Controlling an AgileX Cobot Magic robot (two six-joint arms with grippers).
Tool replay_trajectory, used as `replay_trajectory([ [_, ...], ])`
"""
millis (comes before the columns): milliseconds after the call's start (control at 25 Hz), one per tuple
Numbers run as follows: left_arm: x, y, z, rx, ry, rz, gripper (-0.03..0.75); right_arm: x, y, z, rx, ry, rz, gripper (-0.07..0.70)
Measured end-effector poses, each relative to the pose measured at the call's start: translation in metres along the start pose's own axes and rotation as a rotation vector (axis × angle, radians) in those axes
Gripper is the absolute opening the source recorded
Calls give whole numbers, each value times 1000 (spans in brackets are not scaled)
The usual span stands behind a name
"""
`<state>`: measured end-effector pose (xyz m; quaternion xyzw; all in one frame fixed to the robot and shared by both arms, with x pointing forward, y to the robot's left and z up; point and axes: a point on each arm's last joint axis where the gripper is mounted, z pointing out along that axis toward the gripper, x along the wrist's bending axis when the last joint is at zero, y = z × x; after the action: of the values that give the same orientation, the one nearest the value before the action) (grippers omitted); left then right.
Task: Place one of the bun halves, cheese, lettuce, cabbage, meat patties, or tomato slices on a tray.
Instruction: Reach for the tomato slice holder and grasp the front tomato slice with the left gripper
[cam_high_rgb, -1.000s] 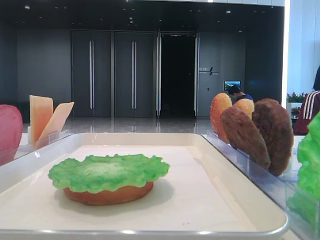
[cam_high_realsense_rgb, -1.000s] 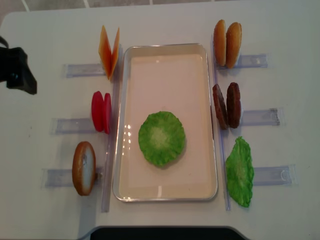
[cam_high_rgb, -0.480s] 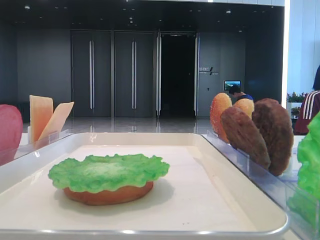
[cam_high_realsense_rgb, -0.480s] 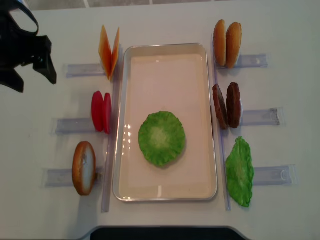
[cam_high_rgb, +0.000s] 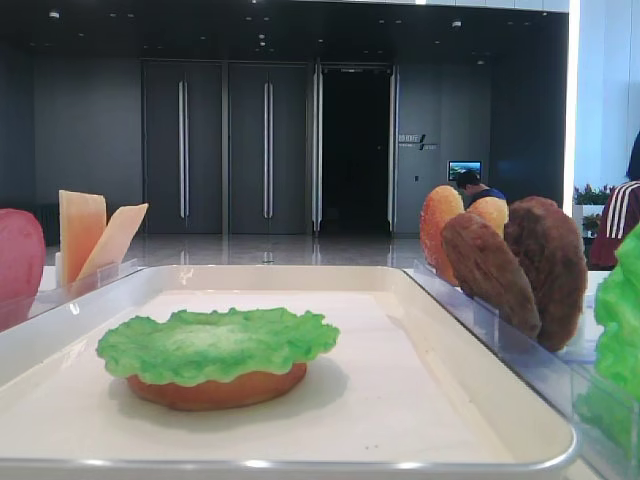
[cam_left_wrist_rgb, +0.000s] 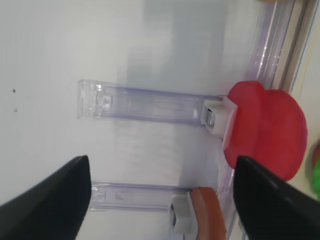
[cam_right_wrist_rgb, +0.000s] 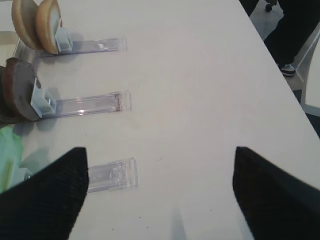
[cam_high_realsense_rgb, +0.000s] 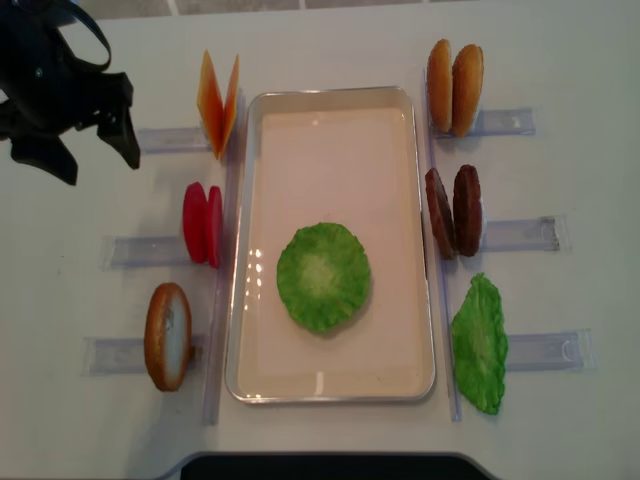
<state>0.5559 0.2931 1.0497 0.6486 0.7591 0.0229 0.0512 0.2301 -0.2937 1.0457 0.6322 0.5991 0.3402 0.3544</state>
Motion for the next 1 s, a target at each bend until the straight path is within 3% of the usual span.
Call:
replay_trajectory([
  [280, -31, -1, -5, -23, -15, -3, 692, 0, 0, 0, 0, 0, 0, 587],
  [760, -95, -23, -10, -33, -36, 59, 692, 0, 0, 0, 0, 0, 0, 587],
  [1000, -117, -35, -10, -35, -41, 103, 692, 0, 0, 0, 0, 0, 0, 587],
])
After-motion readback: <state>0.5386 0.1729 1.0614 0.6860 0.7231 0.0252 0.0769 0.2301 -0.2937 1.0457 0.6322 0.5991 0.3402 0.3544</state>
